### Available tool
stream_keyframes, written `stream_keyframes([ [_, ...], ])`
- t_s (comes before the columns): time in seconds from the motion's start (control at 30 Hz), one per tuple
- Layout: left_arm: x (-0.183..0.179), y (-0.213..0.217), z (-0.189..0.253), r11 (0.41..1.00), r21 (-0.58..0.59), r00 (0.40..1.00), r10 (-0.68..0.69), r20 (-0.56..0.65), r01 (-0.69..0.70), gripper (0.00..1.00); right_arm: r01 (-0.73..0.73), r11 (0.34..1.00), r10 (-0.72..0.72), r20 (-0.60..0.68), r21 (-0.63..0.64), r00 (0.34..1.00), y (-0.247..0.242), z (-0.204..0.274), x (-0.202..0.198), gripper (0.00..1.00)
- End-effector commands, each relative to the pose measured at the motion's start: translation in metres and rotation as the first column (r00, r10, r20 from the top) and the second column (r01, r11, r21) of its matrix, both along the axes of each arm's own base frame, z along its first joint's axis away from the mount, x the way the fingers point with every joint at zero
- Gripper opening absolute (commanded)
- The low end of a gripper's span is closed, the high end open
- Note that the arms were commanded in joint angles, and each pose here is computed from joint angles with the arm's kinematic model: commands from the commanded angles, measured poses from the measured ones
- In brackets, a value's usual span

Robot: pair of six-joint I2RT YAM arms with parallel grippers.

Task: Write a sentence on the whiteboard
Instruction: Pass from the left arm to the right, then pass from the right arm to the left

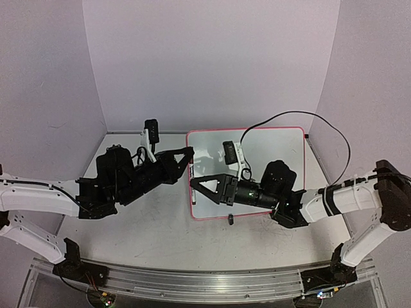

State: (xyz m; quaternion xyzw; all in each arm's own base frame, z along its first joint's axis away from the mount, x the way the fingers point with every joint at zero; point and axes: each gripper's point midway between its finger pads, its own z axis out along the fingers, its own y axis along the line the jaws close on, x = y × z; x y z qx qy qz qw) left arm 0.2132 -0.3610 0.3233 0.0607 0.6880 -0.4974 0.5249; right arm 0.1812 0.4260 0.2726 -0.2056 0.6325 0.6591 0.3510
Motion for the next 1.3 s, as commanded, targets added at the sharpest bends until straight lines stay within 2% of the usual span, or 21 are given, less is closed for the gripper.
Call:
stream_keyframes([
  [0.0, 0.002, 0.005, 0.021, 0.995, -0.100, 0.999, 0.028, 0.031, -0.024, 0.00, -0.044, 0.995, 0.041, 0.038, 0.092, 0.998, 0.011, 0.027, -0.004, 0.55],
  [0.1, 0.002, 0.004, 0.023, 0.993, -0.117, 0.999, 0.021, 0.027, -0.017, 0.00, -0.056, 0.993, 0.053, 0.033, 0.105, 0.998, 0.015, 0.025, -0.005, 0.47],
  [0.27, -0.001, 0.005, 0.020, 0.992, -0.125, 1.000, 0.006, 0.017, -0.004, 0.02, -0.031, 0.994, 0.027, 0.042, 0.108, 0.999, 0.010, 0.023, -0.004, 0.22],
  [0.3, -0.002, 0.006, 0.019, 0.992, -0.122, 1.000, 0.002, 0.015, 0.000, 0.07, -0.023, 0.995, 0.019, 0.046, 0.101, 0.999, 0.008, 0.021, -0.004, 0.18],
  [0.33, -0.002, 0.007, 0.018, 0.993, -0.121, 1.000, -0.001, 0.016, 0.003, 0.18, -0.011, 0.996, 0.006, 0.053, 0.091, 0.999, 0.007, 0.020, -0.003, 0.14],
  [0.43, -0.006, 0.013, 0.013, 0.994, -0.108, 1.000, -0.008, 0.005, 0.008, 0.55, 0.056, 0.998, -0.056, 0.086, 0.002, 0.995, 0.002, 0.007, 0.004, 0.08],
  [0.53, -0.007, 0.020, 0.009, 0.998, -0.064, 1.000, -0.019, -0.019, 0.018, 0.70, 0.155, 0.981, -0.140, 0.130, -0.114, 0.982, -0.009, -0.010, 0.016, 0.05],
  [0.6, -0.008, 0.022, 0.004, 1.000, 0.007, 0.999, -0.023, -0.041, 0.023, 0.75, 0.226, 0.953, -0.189, 0.185, -0.203, 0.964, -0.019, -0.021, 0.023, 0.02],
  [0.73, -0.012, 0.024, -0.011, 0.984, 0.157, 0.993, -0.065, -0.103, 0.081, 0.80, 0.297, 0.879, -0.179, 0.319, -0.372, 0.931, -0.032, -0.041, 0.030, 0.00],
  [0.9, -0.035, 0.009, -0.004, 0.932, 0.244, 0.961, -0.242, -0.131, 0.268, 0.85, 0.292, 0.787, -0.050, 0.415, -0.543, 0.908, -0.042, -0.065, 0.026, 0.00],
  [1.07, -0.035, 0.006, -0.018, 0.893, 0.324, 0.945, -0.254, -0.207, 0.311, 0.83, 0.244, 0.798, 0.034, 0.447, -0.551, 0.894, -0.040, -0.056, 0.015, 0.00],
  [1.17, -0.026, 0.007, -0.029, 0.895, 0.313, 0.932, -0.236, -0.275, 0.319, 0.76, 0.212, 0.805, 0.075, 0.450, -0.554, 0.890, -0.036, -0.052, 0.009, 0.00],
  [1.27, -0.028, 0.002, -0.035, 0.873, 0.280, 0.896, -0.307, -0.320, 0.399, 0.74, 0.185, 0.815, 0.102, 0.451, -0.549, 0.887, -0.031, -0.048, 0.003, 0.00],
])
